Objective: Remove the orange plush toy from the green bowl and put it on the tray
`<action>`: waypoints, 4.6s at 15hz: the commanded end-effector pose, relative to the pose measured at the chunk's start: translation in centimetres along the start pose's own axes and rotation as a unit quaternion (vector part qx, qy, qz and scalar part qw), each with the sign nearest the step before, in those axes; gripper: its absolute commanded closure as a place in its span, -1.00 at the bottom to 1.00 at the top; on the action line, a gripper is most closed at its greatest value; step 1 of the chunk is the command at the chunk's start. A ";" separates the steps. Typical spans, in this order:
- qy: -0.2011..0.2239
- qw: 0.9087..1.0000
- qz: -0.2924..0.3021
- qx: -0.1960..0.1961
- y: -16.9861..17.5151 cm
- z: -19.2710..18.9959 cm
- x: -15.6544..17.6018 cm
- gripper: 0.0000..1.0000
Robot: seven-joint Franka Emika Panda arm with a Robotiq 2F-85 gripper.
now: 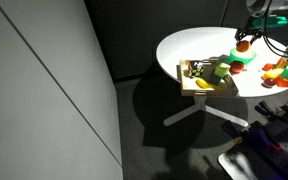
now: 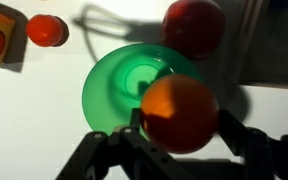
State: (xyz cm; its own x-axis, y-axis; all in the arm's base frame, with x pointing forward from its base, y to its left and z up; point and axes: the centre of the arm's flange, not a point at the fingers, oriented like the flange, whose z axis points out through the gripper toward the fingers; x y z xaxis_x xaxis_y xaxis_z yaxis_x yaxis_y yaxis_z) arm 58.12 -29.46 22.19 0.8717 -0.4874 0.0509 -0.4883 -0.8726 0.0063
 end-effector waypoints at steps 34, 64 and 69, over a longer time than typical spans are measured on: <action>0.032 0.997 -0.056 0.030 -13.0 2.5 -8.3 -1.00; -0.093 0.987 -0.129 -0.019 -5.3 -16.0 -11.1 -1.00; -0.052 0.992 -0.119 -0.007 -4.9 -18.5 -11.5 -1.00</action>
State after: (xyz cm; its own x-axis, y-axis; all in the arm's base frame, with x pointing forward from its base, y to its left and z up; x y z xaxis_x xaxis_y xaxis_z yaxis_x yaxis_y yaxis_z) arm 51.08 -19.00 38.65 0.9566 -0.2741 -0.0986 -0.2725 -0.9617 0.0295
